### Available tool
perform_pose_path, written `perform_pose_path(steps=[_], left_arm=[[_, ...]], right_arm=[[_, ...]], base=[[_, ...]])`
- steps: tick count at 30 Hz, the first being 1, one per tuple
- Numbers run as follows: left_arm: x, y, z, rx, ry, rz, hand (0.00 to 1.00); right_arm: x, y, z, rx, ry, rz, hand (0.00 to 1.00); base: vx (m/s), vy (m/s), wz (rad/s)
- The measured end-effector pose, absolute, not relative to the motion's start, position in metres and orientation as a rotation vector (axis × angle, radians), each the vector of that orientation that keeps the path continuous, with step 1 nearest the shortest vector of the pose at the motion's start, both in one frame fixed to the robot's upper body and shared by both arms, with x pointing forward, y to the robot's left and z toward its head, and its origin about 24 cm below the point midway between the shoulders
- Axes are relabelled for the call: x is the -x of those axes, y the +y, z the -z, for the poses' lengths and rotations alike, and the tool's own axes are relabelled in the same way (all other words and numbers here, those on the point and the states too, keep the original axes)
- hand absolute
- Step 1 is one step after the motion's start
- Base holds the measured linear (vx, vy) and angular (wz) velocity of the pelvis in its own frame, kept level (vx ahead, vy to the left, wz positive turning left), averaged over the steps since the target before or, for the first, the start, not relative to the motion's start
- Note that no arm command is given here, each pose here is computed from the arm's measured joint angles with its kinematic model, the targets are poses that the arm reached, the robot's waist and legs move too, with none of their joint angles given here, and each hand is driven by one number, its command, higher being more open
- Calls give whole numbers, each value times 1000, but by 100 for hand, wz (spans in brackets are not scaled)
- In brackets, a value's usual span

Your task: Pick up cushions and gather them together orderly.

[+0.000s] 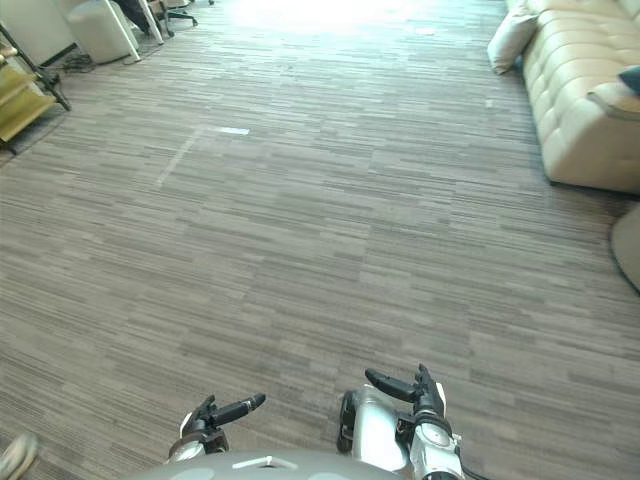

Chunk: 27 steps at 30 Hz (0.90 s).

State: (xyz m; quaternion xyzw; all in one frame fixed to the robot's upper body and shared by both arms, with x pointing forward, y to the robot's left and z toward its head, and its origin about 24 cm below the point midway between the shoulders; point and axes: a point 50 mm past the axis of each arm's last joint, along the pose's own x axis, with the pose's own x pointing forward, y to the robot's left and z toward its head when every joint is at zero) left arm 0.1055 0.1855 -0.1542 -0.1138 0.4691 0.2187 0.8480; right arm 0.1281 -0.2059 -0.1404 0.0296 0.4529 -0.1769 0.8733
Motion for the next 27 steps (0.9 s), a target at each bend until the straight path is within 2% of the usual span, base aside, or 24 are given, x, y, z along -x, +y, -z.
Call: perform_pose_path(steps=[7, 12, 16, 21, 27], left_arm=[[-117, 197, 144, 251, 889, -505, 100], [-119, 202, 142, 254, 873, -515, 100], [-121, 220, 141, 203, 884, -526, 100], [-113, 210, 149, 156, 975, -467, 100], [-111, 198, 153, 112, 1015, -381, 100]], right_arm=[[-112, -195, 151, -64, 1040, 349, 100], [-104, -184, 155, -67, 1069, 332, 100], [-101, -170, 157, -127, 1079, 335, 100], [-110, -184, 150, -114, 1001, 358, 100], [-126, -200, 140, -108, 920, 400, 100]], base=[[475, -6, -56], [716, 235, -61], [575, 205, -17], [695, 174, 26], [752, -125, 59]])
